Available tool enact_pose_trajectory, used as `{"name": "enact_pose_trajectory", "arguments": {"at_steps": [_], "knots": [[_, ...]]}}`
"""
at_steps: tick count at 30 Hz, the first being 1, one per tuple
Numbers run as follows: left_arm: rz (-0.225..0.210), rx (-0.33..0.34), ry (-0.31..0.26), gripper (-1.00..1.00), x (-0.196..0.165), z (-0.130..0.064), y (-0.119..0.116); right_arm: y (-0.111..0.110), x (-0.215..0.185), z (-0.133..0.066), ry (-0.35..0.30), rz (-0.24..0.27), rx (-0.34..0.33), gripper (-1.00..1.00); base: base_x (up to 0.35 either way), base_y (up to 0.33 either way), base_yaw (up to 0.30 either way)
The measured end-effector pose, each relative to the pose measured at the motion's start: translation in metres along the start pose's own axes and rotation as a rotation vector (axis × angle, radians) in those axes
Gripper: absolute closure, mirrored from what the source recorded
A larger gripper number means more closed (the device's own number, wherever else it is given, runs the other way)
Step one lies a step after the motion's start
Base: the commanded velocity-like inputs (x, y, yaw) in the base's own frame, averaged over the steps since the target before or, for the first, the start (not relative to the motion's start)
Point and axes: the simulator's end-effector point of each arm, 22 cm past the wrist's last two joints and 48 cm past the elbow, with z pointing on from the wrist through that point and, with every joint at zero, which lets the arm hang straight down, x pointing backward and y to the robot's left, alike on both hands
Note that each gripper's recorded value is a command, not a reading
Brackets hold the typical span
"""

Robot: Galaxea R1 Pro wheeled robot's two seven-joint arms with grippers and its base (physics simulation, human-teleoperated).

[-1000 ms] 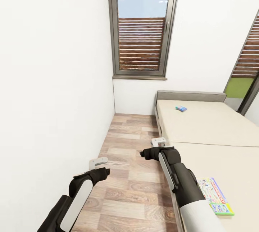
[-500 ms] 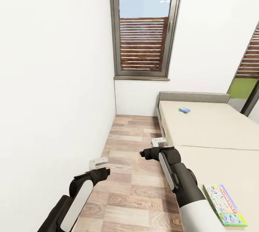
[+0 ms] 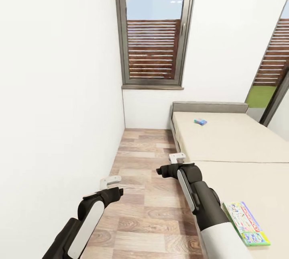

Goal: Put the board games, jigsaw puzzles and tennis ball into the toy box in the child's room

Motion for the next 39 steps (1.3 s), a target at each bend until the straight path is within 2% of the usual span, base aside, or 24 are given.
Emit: {"name": "enact_pose_trajectory", "arguments": {"at_steps": [14, 23, 39], "knots": [[0.001, 0.002, -0.001, -1.0, 0.0, 0.0, -0.002, -0.002, -0.001, 0.0, -0.007, 0.001, 0.001, -1.0, 0.005, 0.044, -0.002], [-0.009, 0.015, 0.005, -1.0, 0.001, 0.0, -0.005, -0.003, -0.02, -0.008, -0.072, 0.004, 0.005, -1.0, 0.02, 0.008, 0.0], [-0.008, 0.016, 0.002, -1.0, -0.001, -0.001, -0.006, -0.002, -0.026, -0.013, -0.09, 0.006, 0.004, -1.0, 0.299, 0.002, 0.0]]}}
